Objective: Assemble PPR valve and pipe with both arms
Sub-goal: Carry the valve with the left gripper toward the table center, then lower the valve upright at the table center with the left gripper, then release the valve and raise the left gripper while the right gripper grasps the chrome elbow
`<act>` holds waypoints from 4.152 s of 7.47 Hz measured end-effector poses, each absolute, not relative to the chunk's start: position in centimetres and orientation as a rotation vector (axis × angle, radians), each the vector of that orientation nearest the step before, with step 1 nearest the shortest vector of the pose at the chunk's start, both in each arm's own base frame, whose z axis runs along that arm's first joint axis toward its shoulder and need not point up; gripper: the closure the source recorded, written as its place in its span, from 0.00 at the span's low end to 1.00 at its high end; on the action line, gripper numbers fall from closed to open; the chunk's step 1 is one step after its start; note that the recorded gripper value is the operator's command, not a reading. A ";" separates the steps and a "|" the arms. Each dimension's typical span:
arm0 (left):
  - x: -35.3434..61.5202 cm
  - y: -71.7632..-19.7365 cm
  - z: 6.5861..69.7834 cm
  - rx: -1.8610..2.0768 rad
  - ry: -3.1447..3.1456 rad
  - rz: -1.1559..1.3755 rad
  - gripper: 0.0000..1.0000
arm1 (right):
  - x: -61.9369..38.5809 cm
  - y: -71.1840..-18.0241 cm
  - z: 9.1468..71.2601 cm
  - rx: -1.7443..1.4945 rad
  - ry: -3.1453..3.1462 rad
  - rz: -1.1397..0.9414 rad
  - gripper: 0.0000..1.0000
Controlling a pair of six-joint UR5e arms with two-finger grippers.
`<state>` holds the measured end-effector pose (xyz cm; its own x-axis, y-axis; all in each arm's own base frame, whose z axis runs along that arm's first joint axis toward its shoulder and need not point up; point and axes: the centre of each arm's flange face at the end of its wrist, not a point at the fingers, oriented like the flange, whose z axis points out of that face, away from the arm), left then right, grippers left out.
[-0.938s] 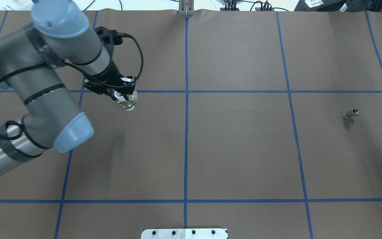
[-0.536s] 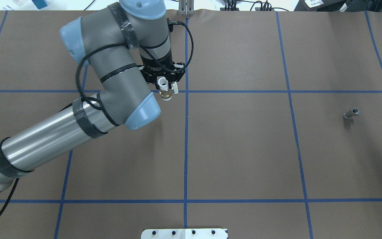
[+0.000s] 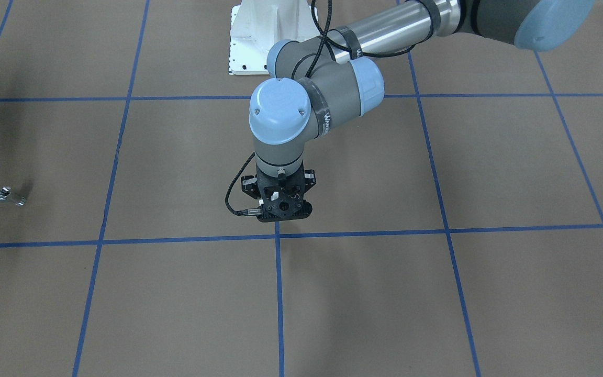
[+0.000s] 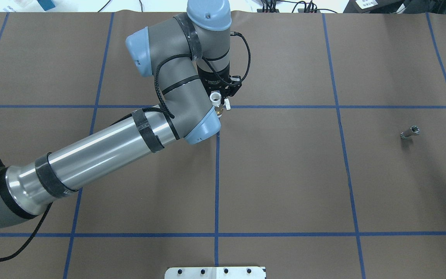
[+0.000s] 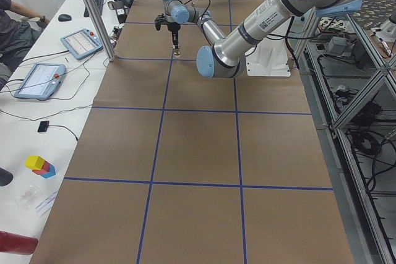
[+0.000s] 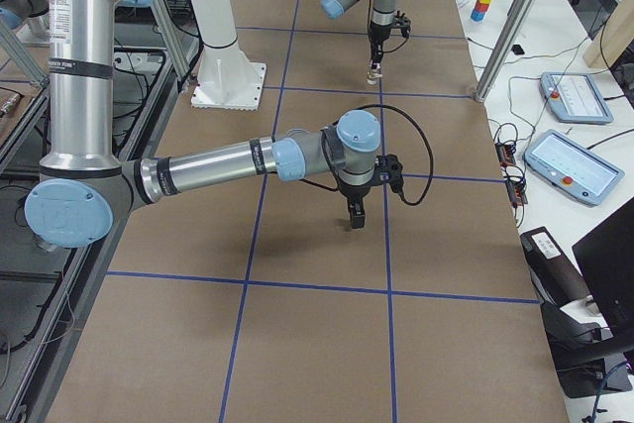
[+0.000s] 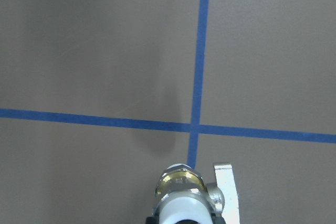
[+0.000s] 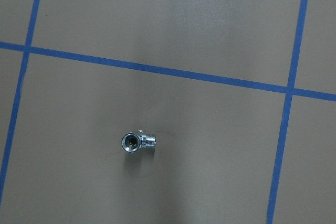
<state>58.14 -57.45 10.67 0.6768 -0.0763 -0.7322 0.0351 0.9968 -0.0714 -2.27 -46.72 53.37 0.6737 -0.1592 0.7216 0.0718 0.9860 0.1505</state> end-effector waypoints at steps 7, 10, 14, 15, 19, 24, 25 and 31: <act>59.8 -56.6 11.8 -0.067 0.811 -0.043 1.00 | -2.4 -46.6 53.2 0.108 -0.844 -0.131 0.00; 60.2 -56.3 12.2 -0.073 0.806 -0.040 1.00 | -2.4 -46.6 53.2 0.107 -0.846 -0.131 0.00; 60.4 -56.2 12.5 -0.075 0.803 -0.037 0.56 | -2.5 -46.6 53.1 0.107 -0.851 -0.132 0.00; 60.4 -56.2 12.5 -0.074 0.803 -0.036 0.40 | -2.5 -46.6 53.1 0.108 -0.852 -0.133 0.00; 60.5 -56.2 13.3 -0.067 0.810 -0.031 0.24 | -2.5 -46.6 53.0 0.108 -0.855 -0.132 0.00; 53.6 -56.4 11.3 -0.023 0.857 -0.047 0.24 | -5.6 -46.4 52.4 0.062 -0.892 -0.109 0.00; 50.6 -55.8 12.5 -0.007 0.852 -0.025 0.24 | -7.3 -46.4 52.4 0.054 -0.866 -0.094 0.00; 38.9 -52.7 19.8 0.073 0.827 0.037 0.24 | -15.4 -48.0 56.4 0.029 -0.840 -0.035 0.06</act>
